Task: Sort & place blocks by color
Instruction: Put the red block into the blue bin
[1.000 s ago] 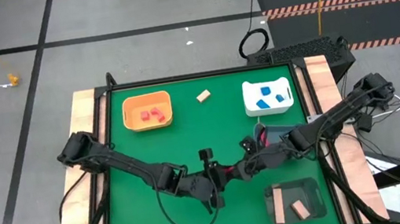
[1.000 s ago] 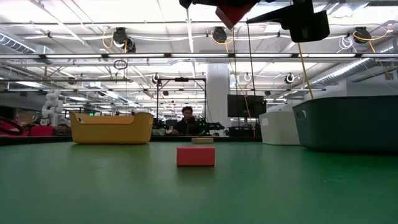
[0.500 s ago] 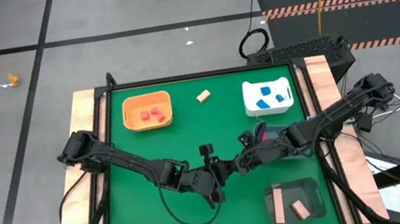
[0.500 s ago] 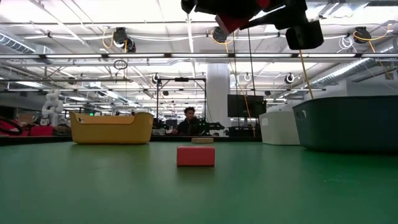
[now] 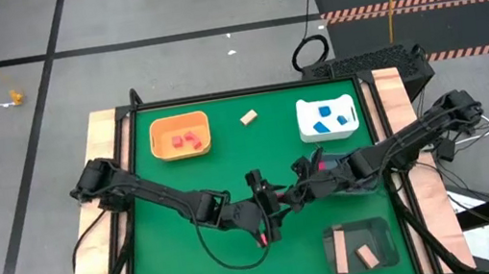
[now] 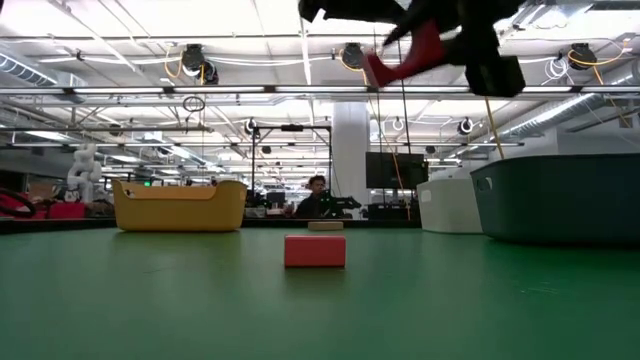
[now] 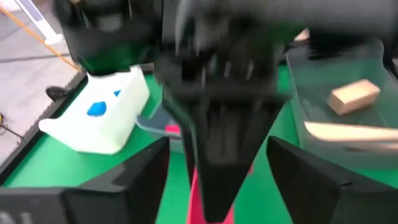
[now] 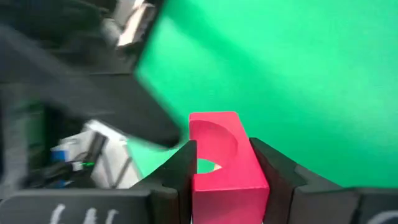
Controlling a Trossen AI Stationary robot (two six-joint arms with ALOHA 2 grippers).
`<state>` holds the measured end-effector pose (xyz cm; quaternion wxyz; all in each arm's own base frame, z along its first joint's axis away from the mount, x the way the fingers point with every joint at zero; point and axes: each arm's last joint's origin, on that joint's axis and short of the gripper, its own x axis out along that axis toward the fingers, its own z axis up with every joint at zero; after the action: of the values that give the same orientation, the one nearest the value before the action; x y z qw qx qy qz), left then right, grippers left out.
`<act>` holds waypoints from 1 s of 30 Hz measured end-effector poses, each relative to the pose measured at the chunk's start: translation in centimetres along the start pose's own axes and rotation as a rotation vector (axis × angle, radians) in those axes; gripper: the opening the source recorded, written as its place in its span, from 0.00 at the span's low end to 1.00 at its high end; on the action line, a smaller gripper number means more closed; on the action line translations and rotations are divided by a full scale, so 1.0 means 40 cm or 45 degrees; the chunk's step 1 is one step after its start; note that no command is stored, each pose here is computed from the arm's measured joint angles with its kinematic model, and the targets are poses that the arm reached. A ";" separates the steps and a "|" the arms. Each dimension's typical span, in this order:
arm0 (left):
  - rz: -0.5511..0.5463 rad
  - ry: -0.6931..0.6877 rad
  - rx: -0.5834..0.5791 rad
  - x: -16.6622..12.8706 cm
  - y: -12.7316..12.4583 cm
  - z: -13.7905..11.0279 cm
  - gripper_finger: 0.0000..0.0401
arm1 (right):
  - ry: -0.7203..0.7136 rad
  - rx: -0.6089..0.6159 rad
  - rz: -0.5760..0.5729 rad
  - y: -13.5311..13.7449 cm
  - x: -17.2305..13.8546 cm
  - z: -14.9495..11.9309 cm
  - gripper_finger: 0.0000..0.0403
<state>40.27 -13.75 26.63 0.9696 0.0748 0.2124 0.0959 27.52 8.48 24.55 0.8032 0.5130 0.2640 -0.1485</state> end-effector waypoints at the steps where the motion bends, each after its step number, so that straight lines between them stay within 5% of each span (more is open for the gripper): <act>1: 0.002 -0.016 0.000 0.001 0.002 0.003 0.70 | 0.000 -0.003 -0.029 -0.006 0.000 0.004 0.27; 9: 0.023 -0.013 0.030 0.009 0.017 0.005 0.82 | -0.005 -0.045 -0.244 -0.054 -0.047 0.051 0.27; 22: 0.062 0.044 0.044 0.025 0.048 -0.004 0.82 | 0.101 0.048 -0.515 -0.138 -0.254 0.087 0.27; 30: 0.104 0.054 -0.004 0.042 0.083 -0.004 0.82 | 0.249 0.101 -0.734 -0.180 -0.293 0.071 0.28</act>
<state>41.19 -10.15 26.41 0.9603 0.0800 0.2295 0.1372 15.05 2.45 26.89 0.6781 0.4596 0.4688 -0.3304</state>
